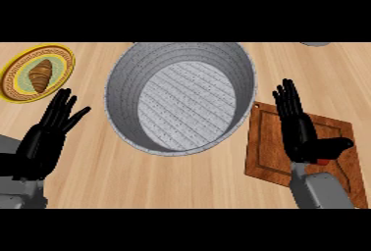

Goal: Pick the bell pepper from the cutting board and place it in the basket

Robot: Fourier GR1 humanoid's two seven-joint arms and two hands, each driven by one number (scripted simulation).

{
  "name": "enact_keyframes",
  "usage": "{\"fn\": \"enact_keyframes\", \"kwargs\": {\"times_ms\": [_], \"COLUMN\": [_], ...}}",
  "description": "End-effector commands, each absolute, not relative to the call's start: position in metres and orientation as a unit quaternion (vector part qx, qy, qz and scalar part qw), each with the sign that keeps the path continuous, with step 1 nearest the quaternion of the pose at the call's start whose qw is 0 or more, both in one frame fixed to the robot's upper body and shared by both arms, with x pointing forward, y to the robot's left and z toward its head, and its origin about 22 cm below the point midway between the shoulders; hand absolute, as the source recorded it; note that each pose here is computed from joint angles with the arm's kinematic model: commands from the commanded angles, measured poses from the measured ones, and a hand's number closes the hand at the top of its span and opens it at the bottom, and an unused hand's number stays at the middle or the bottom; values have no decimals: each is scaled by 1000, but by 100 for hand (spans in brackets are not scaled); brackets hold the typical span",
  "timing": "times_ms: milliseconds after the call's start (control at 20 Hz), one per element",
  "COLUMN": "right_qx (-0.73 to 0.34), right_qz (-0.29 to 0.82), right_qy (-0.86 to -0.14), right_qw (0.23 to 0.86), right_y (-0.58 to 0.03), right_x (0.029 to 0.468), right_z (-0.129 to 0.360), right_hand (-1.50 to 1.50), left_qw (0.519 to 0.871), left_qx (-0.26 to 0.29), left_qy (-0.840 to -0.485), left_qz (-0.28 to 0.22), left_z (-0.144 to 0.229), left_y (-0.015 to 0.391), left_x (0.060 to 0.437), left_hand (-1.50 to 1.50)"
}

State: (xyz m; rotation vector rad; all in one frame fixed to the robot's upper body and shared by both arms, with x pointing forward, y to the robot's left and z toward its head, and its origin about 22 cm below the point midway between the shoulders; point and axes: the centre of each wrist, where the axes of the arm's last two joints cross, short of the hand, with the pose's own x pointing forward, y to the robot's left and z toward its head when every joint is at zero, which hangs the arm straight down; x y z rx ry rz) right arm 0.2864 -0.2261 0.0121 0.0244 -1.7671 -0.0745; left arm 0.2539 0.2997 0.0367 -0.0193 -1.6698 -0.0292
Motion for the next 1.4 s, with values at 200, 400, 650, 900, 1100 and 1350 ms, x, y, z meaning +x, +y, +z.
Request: {"fn": "enact_keyframes", "kwargs": {"times_ms": [200, 400, 650, 900, 1100, 1350], "right_qx": [-277, -276, -478, -566, -554, -470], "right_qz": [-20, -4, -68, -69, 55, 182], "right_qy": [-708, -810, -693, -611, -501, -390], "right_qw": [649, 517, 536, 549, 662, 771], "right_y": [-396, -372, -363, -394, -412, -395], "right_x": [257, 272, 279, 279, 262, 250], "right_z": [43, 44, 17, 62, 69, 82], "right_hand": [150, 150, -150, -150, -150, -150], "left_qw": [685, 714, 708, 718, 717, 724], "left_qx": [136, 125, 134, 137, 144, 142], "left_qy": [-716, -689, -693, -682, -682, -675], "left_qz": [3, -6, -10, -13, -16, -11], "left_z": [44, 52, 56, 36, 44, 45], "left_y": [337, 308, 298, 294, 301, 299], "left_x": [257, 272, 283, 276, 280, 280], "left_hand": [0, 0, 0, 0, 0, 0]}}
